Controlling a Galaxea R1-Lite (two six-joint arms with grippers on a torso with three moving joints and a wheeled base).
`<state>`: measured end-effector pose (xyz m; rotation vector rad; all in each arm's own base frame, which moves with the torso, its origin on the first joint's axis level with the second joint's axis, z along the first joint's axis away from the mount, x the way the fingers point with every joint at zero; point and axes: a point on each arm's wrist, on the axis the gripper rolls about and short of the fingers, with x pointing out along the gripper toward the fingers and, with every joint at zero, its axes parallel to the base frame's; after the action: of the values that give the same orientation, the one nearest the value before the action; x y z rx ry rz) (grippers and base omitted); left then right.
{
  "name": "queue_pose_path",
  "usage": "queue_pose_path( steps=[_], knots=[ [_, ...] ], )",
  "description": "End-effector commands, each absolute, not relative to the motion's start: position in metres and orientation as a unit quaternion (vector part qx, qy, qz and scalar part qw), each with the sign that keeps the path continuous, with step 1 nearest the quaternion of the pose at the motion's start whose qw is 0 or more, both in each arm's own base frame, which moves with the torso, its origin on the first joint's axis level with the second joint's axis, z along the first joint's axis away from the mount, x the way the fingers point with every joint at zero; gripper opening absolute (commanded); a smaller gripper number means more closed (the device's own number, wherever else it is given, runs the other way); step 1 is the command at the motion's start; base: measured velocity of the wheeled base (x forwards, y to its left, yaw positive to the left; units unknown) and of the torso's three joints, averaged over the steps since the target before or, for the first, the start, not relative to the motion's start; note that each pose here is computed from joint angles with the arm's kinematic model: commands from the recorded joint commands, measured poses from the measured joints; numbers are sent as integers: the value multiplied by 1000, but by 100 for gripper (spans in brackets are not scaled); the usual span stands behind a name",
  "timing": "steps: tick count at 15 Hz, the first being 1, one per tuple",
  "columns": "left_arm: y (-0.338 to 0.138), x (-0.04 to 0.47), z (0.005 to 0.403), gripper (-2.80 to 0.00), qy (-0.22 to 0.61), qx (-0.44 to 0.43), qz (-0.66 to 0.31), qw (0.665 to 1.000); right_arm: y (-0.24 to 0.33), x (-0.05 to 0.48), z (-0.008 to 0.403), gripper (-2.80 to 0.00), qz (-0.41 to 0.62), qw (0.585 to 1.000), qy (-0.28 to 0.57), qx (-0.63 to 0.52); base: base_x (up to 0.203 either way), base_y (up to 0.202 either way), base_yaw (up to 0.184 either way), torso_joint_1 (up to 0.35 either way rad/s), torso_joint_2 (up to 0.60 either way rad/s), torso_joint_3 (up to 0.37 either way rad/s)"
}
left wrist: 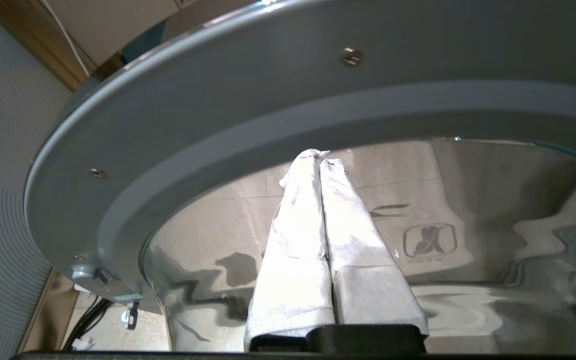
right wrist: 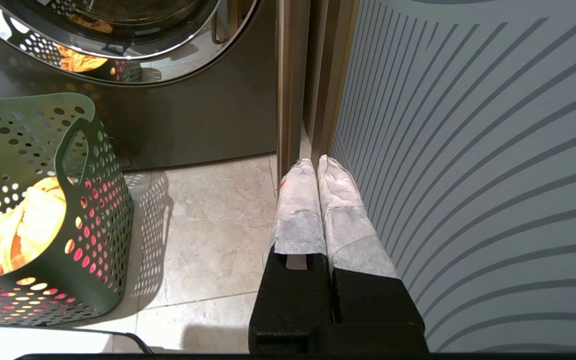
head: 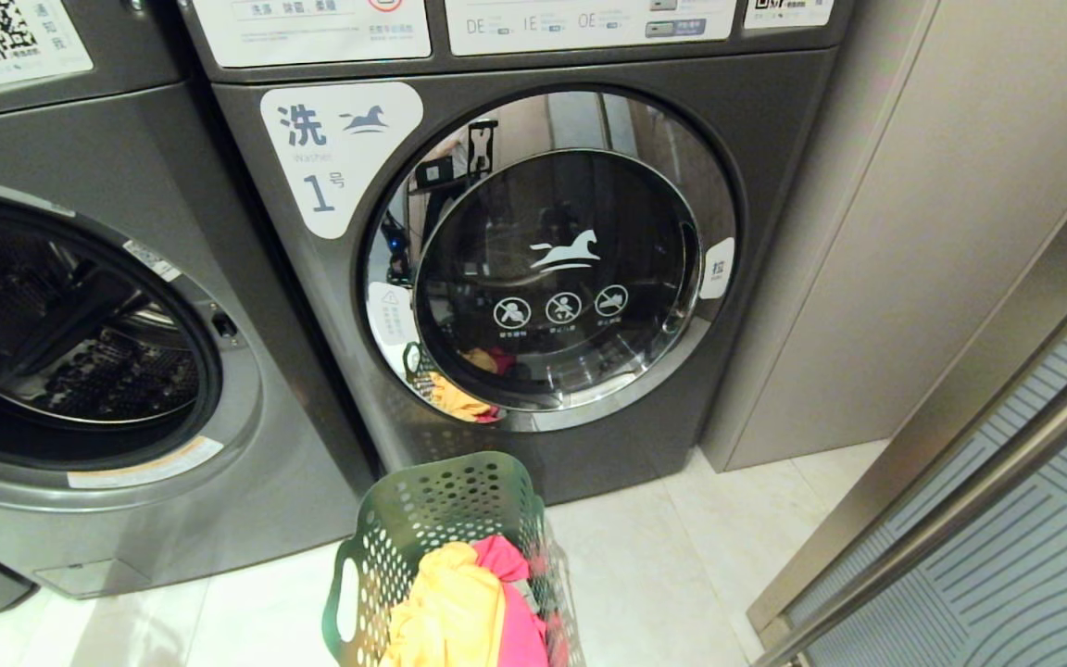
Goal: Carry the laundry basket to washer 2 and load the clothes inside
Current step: Place the clothes into the washing machine
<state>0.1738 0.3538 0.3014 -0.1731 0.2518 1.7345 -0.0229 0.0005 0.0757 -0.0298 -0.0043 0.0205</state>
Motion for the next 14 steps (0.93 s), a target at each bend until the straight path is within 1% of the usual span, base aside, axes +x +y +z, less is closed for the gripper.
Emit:
queue_pose_path(
  steps=[1, 5, 9, 14],
  knots=[
    [346, 177, 307, -280, 105, -73, 757, 641, 1, -23, 76, -280, 11, 1000, -2, -15, 0, 0, 0, 0, 0, 0],
    [355, 164, 305, -280, 105, -79, 763, 633, 1, -23, 76, -280, 11, 1000, -2, -15, 0, 0, 0, 0, 0, 0],
    [361, 157, 299, -280, 110, -89, 756, 639, 1, -23, 76, -280, 11, 1000, -2, -15, 0, 0, 0, 0, 0, 0],
    [352, 164, 302, -280, 106, -93, 747, 649, 1, -23, 76, -280, 10, 1000, -2, -13, 0, 0, 0, 0, 0, 0]
  ],
)
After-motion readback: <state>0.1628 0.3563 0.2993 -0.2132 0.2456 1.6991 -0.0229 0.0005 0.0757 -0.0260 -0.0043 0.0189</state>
